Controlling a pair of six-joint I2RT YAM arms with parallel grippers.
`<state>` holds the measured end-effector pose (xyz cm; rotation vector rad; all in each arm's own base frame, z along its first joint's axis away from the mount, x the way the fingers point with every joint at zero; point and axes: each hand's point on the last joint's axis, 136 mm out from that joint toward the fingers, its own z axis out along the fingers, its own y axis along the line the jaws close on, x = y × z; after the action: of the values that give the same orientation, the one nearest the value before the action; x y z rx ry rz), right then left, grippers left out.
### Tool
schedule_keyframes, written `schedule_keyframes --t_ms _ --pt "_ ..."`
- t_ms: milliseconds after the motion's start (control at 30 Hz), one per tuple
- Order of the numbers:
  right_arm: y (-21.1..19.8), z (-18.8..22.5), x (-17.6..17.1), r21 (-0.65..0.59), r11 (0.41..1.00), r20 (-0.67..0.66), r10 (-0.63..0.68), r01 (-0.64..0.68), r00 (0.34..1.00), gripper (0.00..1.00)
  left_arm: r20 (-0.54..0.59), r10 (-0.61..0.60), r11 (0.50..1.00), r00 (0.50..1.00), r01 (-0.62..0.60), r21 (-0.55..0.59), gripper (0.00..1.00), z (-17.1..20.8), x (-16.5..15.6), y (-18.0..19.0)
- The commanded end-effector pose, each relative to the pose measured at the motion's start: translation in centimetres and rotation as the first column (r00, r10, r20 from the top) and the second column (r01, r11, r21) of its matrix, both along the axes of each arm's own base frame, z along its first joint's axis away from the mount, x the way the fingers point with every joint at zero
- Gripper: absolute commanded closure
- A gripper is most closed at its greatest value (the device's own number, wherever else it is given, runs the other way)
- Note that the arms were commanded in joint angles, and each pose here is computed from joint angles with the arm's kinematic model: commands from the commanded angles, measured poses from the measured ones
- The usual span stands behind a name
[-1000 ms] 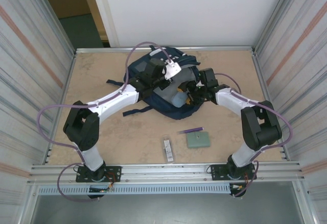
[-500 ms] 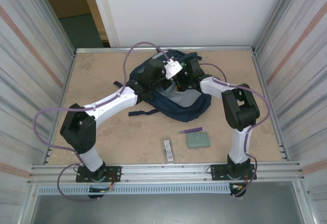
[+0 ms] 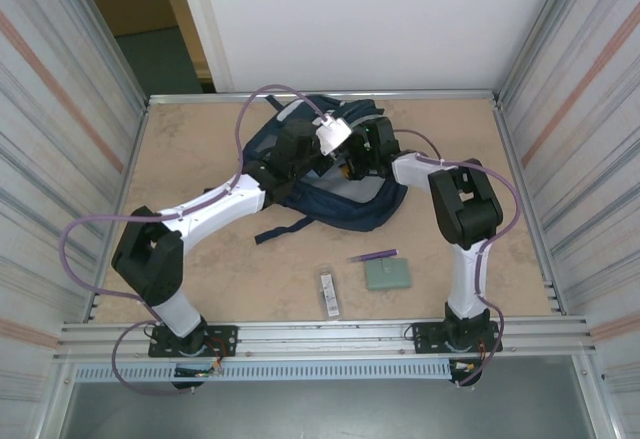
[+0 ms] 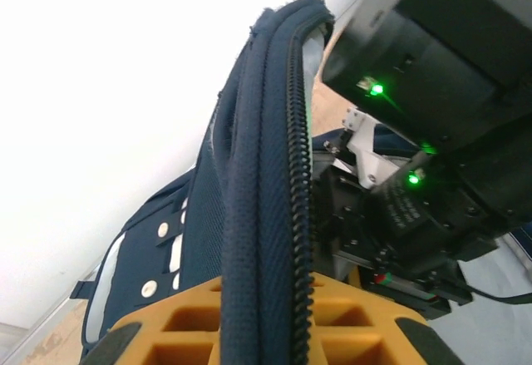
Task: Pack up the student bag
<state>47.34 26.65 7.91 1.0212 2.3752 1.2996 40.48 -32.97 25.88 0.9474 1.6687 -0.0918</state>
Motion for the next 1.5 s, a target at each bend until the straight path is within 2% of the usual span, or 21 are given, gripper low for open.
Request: schedule_keyframes --t_ms 0,133,233,433,633,833,900,1000,1100,1233,1367,1467 --pt "-0.3 0.8 -1.6 0.003 0.998 0.013 0.055 -0.055 0.998 0.44 0.247 -0.064 0.97 0.967 0.119 -0.212 1.0 11.5 -1.8 -0.7" --pt "0.6 0.0 -2.1 -0.016 0.996 0.027 0.083 -0.083 0.996 0.57 0.253 -0.087 0.962 0.964 0.148 -0.231 1.0 12.2 -2.0 -1.1" --pt "2.4 0.1 -1.5 0.023 0.993 0.066 0.113 -0.115 0.991 0.7 0.255 -0.13 0.951 0.958 0.193 -0.24 1.0 12.5 -2.5 -1.7" --pt "4.3 0.5 0.2 0.08 0.993 0.116 0.081 -0.091 0.99 0.73 0.257 -0.197 0.929 0.946 0.264 -0.259 1.0 12.4 -3.5 -2.2" --pt "5.1 -0.5 2.6 0.135 0.991 0.122 -0.008 -0.009 0.993 0.76 0.237 -0.216 0.897 0.947 0.288 -0.335 1.0 12.7 -4.1 -2.0" --pt "4.9 -1.1 5.1 0.159 0.984 0.131 -0.103 0.082 0.986 0.73 0.211 -0.21 0.884 0.955 0.277 -0.376 1.0 12.9 -4.4 -1.6" --pt "5.1 -1.0 5.6 0.169 0.982 0.129 -0.104 0.081 0.986 0.71 0.201 -0.188 0.895 0.961 0.252 -0.367 1.0 12.4 -4.1 -1.4" --pt "5.3 0.3 5.5 0.182 0.982 0.137 -0.071 0.045 0.988 0.65 0.172 -0.088 0.932 0.981 0.142 -0.334 1.0 10.7 -2.3 -0.2" --pt "4.7 1.4 4.2 0.144 0.989 0.141 -0.027 0.007 0.99 0.58 0.148 -0.005 0.96 0.989 0.046 -0.275 1.0 8.0 -0.1 1.0" --pt "3.5 2.4 2.3 0.161 0.985 0.137 0.039 -0.061 0.99 0.52 0.134 0.109 0.975 0.985 -0.08 -0.208 1.0 5.2 2.8 2.7" --pt "2.2 3.3 -0.4 0.183 0.976 0.134 0.092 -0.116 0.987 0.52 0.135 0.132 0.977 0.982 -0.106 -0.183 1.0 4.0 4.5 2.9" --pt "1.4 4.4 -3.0 0.127 0.973 0.145 0.174 -0.193 0.974 0.49 0.128 0.142 0.979 0.982 -0.12 -0.164 1.0 3.4 5.1 2.7"
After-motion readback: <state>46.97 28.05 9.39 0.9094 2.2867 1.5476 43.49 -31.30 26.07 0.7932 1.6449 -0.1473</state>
